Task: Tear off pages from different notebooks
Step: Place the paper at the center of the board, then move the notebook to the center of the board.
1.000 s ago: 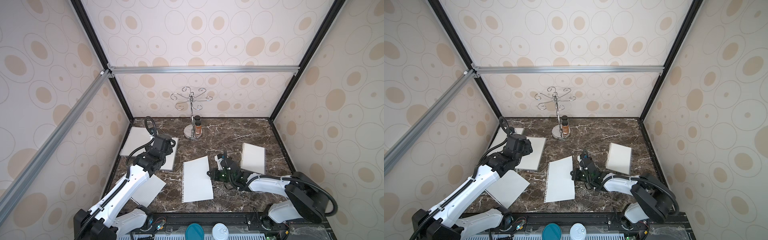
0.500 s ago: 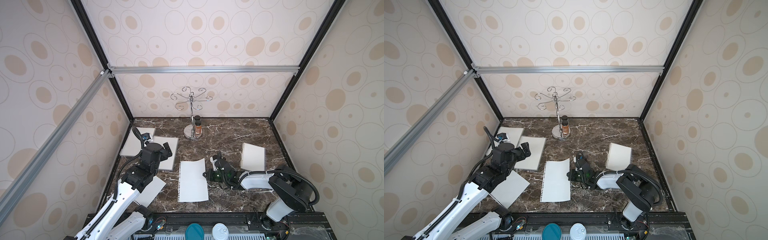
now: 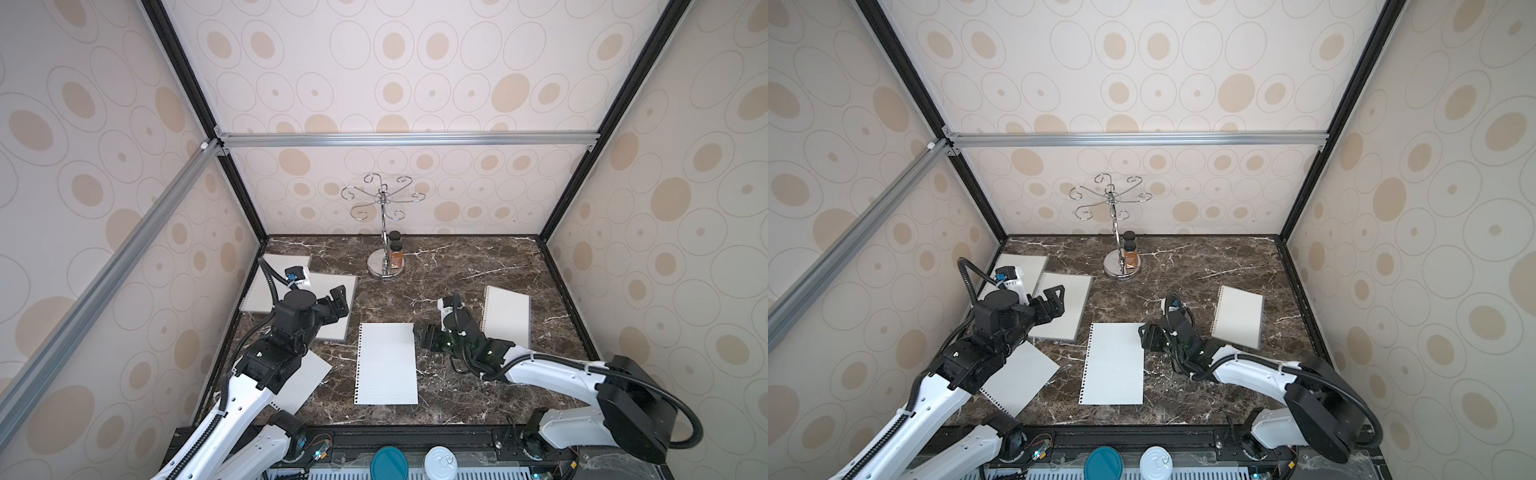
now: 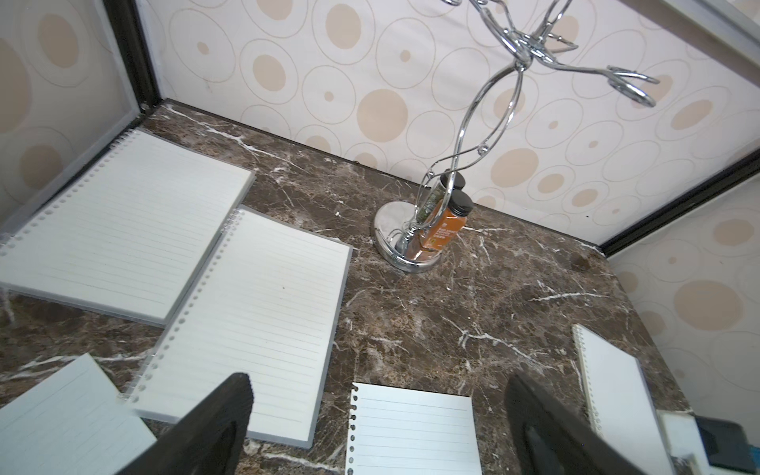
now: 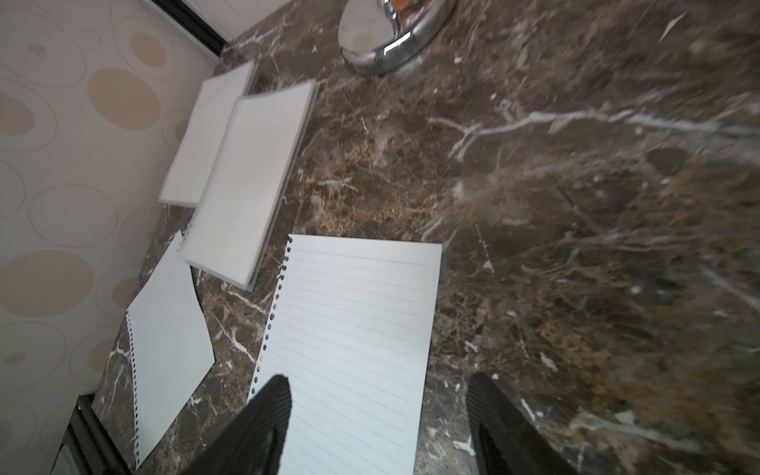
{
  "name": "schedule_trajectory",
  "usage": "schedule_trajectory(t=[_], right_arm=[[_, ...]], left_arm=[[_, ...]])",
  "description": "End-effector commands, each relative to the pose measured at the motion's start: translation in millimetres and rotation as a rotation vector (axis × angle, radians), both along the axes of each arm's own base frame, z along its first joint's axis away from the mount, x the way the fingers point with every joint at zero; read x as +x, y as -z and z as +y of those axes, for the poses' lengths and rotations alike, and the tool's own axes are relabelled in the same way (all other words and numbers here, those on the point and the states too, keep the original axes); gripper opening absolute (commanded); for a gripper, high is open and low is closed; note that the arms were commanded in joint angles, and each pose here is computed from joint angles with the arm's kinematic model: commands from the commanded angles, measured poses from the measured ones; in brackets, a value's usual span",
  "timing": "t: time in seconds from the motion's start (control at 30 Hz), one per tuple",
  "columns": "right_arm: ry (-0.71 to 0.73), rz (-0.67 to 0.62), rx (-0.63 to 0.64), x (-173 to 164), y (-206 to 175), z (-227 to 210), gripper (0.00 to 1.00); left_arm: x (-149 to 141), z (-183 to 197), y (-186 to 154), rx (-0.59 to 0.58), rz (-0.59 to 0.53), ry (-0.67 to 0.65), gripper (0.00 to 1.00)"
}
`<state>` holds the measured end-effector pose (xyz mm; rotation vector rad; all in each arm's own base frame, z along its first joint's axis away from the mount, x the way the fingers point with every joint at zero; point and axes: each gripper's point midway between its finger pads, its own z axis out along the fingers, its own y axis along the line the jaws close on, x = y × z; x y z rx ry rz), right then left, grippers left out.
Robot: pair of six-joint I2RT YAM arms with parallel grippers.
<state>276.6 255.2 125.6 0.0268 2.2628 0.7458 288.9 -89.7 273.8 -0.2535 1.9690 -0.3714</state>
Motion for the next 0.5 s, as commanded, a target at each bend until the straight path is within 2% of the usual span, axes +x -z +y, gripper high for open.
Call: schedule_trajectory(t=[0.0,0.07,0.23,0.33,0.4,0.47], right_arm=[[0.084,-0.021,-0.123,4.9,-0.2,-41.4,0.72],[0.118,-0.047,-0.121,7.7,-7.6,-59.9,0.72],[0.316,-0.112,-0.235,12.1,-22.8,-133.7,0.74],[0.426,-0.040,-0.210,13.7,-15.3,-177.2,0.74],[0.505,0.013,-0.169,11.2,-8.4,-203.7,0.78],[0.610,0.061,-0.148,4.3,-2.2,-234.0,0.82]], left_arm=[[2.3,-17.7,-2.2,-0.060,-0.020,0.081,0.90],[4.0,-26.9,6.2,-0.099,-0.010,0.102,0.88],[6.0,-60.1,29.6,-0.132,0.018,0.155,0.85],[3.6,-87.9,37.5,-0.118,0.024,0.194,0.84],[1.5,-103.5,44.0,-0.111,0.030,0.215,0.83],[-2.5,-121.0,53.8,-0.117,0.041,0.245,0.78]])
